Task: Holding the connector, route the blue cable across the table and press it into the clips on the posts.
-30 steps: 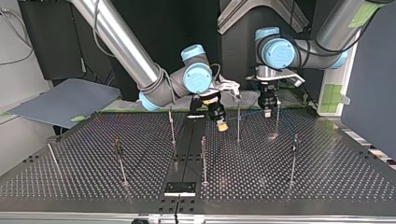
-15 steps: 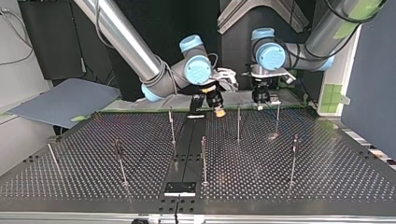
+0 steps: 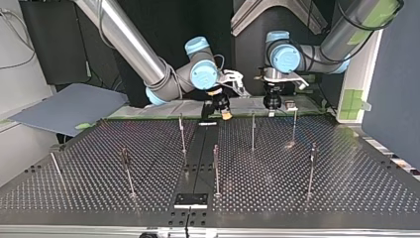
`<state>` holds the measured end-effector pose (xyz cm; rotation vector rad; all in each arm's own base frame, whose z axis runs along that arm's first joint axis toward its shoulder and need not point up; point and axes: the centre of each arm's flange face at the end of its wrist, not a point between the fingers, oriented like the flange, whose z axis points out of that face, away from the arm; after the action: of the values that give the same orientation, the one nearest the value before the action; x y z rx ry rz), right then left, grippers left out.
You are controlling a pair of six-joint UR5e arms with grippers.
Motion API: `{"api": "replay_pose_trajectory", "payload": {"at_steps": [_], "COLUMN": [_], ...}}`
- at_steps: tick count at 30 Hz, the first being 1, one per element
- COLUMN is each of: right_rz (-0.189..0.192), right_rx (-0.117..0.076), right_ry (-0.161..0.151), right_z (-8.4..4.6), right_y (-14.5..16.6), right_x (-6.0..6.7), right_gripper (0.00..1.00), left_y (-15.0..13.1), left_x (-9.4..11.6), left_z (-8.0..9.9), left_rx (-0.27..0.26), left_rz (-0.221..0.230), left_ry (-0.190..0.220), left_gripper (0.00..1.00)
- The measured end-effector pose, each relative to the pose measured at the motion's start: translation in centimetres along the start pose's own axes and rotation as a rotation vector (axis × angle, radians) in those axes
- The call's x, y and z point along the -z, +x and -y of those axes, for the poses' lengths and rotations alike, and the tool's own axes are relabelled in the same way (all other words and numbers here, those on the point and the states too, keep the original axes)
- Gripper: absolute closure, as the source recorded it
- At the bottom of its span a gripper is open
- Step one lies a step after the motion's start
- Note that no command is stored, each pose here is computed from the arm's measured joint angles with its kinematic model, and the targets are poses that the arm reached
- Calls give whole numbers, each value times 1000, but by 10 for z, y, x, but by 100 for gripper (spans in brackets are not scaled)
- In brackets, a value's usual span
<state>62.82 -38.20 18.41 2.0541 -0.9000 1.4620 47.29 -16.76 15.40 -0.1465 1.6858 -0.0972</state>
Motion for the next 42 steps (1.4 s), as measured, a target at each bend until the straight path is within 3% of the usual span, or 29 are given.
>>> {"api": "replay_pose_trajectory", "payload": {"at_steps": [6,17,25,32,42], "right_rz": [-5,-25,-39,-57,-81], "right_rx": [-10,-32,-39,-44,-53], "right_ry": [-1,-24,-29,-32,-56], "right_z": [-13,-38,-49,-58,-79], "right_y": [2,5,7,10,22], "right_x": [-4,-13,-17,-21,-27], "right_gripper": [100,100,100,100,100], "left_y": [11,-2,-16,-11,2], "left_x": [-12,-31,-47,-63,-91], "left_z": [-2,-3,-3,-2,-13], "left_rx": [7,12,32,41,45], "left_rz": [10,30,48,14,-42], "left_ry": [6,3,31,52,26], "left_gripper": [100,100,100,100,100]}}
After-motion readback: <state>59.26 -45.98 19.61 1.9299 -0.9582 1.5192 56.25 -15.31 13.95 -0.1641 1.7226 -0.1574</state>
